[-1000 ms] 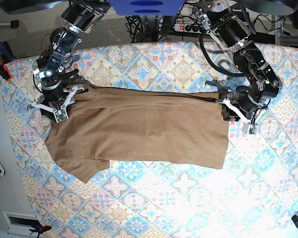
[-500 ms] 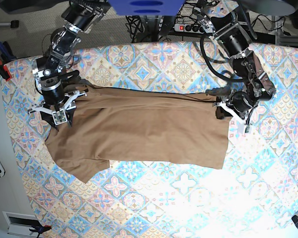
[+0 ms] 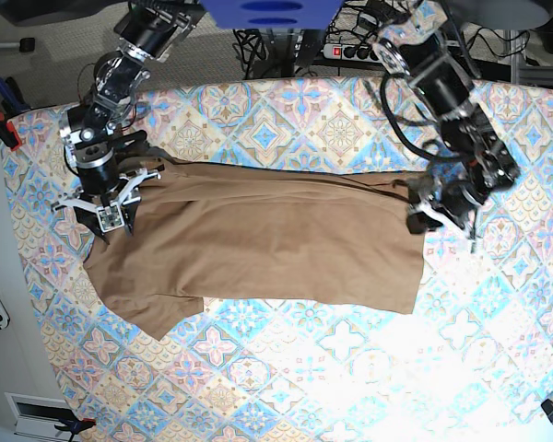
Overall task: Layout the t-shirt on the table in an organized manner, then fold the t-shirt properly
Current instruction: 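Release the shirt with the left gripper and lift it away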
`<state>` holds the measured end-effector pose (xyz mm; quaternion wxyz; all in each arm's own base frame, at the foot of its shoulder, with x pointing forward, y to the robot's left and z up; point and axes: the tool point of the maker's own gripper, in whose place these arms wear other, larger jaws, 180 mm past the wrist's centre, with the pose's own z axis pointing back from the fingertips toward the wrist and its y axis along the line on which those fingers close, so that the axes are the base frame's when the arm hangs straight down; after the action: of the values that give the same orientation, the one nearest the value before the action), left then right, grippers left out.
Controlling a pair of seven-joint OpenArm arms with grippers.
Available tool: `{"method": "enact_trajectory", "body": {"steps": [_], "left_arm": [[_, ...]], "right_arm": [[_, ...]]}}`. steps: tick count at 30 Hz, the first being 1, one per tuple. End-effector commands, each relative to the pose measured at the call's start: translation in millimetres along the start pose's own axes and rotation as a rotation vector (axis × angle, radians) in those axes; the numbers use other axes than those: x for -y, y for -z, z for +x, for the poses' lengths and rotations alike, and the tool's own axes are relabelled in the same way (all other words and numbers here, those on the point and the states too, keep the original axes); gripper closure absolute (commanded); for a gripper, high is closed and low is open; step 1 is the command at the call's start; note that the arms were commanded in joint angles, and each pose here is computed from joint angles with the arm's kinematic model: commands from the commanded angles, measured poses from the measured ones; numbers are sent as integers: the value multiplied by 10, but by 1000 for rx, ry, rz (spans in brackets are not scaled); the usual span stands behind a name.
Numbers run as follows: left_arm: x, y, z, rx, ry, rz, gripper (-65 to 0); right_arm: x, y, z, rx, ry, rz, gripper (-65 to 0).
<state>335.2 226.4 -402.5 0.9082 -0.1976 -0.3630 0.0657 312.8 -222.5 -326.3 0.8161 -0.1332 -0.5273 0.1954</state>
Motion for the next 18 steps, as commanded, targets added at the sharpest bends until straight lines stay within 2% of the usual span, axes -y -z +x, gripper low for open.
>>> {"method": "enact_trajectory", "body": {"steps": [1,5,12,18], "left_arm": [[-20,-64,177,56,8,0,-175],[-45,-113,324,112,-24,-7,-175],[129,-117,644,204,-33,-76,-176],[422,-267,1033,295,91,-105,-176]], "right_arm": [[98,-8,181,64,-5,-29,-233],[101,-10,185,65,-6,-30,-233],[105,-12,181,64,-5,-31,-232],[105,-12,181,64,-5,-31,-232]]}}
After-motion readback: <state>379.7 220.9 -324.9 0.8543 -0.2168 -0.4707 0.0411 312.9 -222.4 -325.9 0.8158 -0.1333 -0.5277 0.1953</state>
